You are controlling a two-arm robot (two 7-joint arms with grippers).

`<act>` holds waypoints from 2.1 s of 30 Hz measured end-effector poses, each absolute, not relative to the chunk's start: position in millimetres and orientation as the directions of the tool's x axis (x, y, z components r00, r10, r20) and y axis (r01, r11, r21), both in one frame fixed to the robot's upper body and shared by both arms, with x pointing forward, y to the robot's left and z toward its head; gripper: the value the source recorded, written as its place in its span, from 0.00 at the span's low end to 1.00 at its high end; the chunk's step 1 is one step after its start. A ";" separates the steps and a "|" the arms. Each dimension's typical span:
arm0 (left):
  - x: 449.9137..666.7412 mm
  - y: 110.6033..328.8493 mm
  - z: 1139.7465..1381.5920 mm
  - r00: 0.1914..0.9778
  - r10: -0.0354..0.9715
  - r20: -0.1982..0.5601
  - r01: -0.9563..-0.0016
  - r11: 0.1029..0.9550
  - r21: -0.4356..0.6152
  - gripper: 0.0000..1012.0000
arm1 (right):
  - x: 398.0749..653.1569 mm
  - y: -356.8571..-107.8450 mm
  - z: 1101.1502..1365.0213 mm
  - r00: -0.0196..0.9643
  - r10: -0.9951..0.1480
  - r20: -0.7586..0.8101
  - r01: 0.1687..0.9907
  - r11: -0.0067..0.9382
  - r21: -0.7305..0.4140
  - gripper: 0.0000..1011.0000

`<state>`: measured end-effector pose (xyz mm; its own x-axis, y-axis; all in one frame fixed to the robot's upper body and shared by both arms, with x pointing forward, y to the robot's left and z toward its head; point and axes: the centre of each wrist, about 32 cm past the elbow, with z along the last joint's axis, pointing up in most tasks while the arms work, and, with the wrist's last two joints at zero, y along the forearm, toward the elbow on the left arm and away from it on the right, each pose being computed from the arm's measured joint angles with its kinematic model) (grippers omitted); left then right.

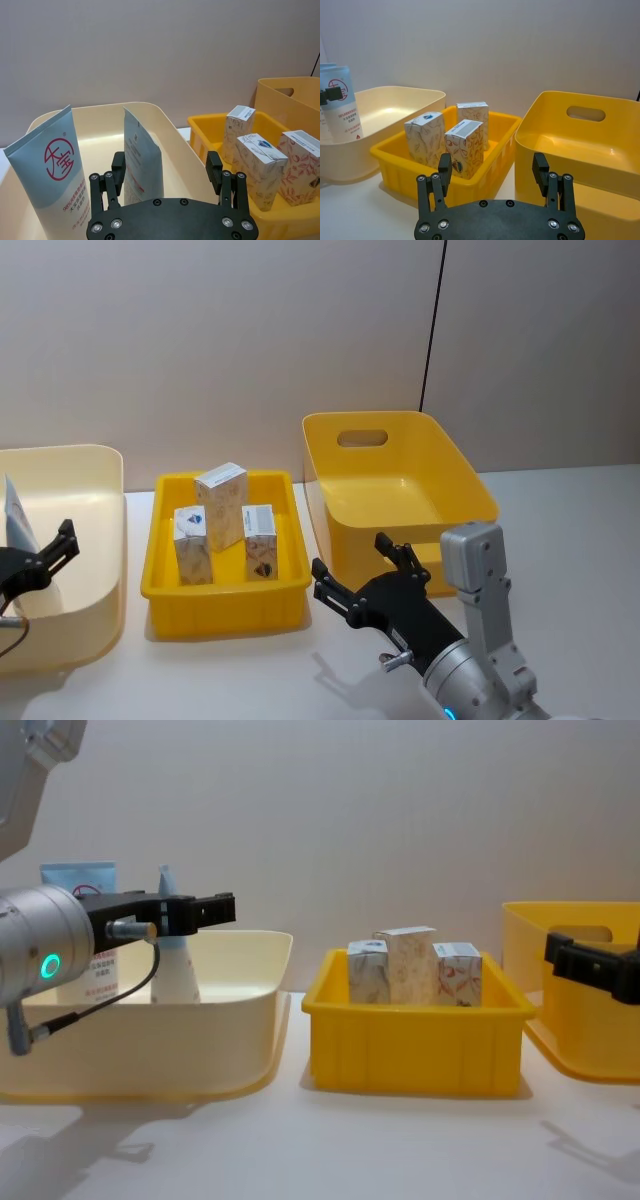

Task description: Bimanual collaborative sorting of washing and personal care products

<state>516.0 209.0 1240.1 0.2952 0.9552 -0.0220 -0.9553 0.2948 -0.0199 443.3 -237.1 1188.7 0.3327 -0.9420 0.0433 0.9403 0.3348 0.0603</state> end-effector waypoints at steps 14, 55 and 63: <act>524.5 202.4 1238.5 0.281 0.958 -0.053 -0.959 0.282 0.017 0.99 | 443.3 -237.1 1188.7 0.333 -0.942 0.043 0.940 0.335 0.060 0.99; 529.1 200.6 1236.8 0.292 0.954 -0.066 -0.956 0.294 0.018 0.18 | 443.3 -237.1 1188.7 0.333 -0.942 0.043 0.940 0.335 0.060 0.99; 532.0 212.3 1239.8 0.330 0.941 -0.070 -0.943 0.326 -0.060 0.15 | 443.3 -237.1 1188.7 0.333 -0.942 0.043 0.940 0.335 0.060 0.99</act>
